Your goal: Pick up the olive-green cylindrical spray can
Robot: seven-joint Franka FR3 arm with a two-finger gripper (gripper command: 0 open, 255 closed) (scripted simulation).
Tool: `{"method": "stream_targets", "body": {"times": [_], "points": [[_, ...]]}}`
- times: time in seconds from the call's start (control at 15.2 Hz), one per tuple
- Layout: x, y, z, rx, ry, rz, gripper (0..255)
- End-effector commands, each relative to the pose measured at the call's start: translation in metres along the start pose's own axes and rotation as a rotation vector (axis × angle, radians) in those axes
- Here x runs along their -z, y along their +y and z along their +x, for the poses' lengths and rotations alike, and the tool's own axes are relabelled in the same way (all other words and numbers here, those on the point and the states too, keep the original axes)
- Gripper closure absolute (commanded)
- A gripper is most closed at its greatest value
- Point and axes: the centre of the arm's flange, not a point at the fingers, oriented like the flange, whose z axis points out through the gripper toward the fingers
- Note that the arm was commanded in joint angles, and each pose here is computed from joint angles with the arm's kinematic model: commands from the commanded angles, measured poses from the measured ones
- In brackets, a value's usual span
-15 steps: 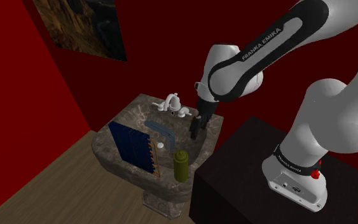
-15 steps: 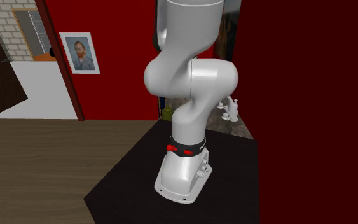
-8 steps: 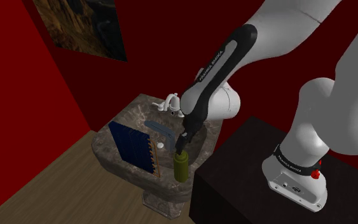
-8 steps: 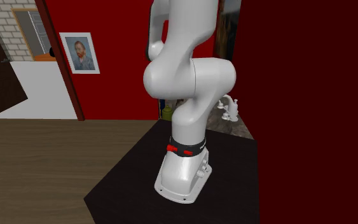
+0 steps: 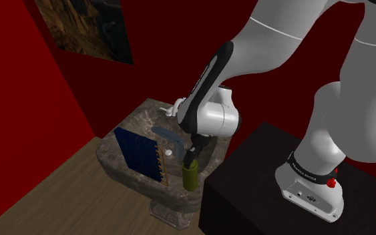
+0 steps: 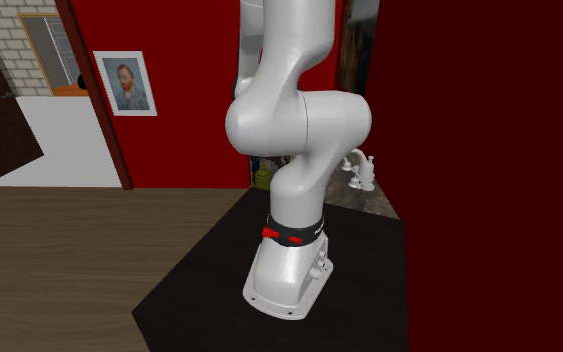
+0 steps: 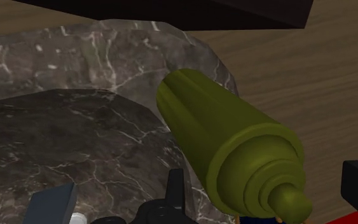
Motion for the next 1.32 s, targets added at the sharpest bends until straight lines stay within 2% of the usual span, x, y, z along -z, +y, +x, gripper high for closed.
{"method": "stream_targets", "body": {"times": [0.0,0.07,0.66,1.25], "points": [[-0.003,0.001,0.000,0.000,0.000,0.000,0],[-0.003,0.001,-0.001,0.000,0.001,0.000,255],[-0.003,0.001,0.000,0.000,0.001,0.000,255],[0.042,-0.013,0.006,0.000,0.001,0.000,255]]}}
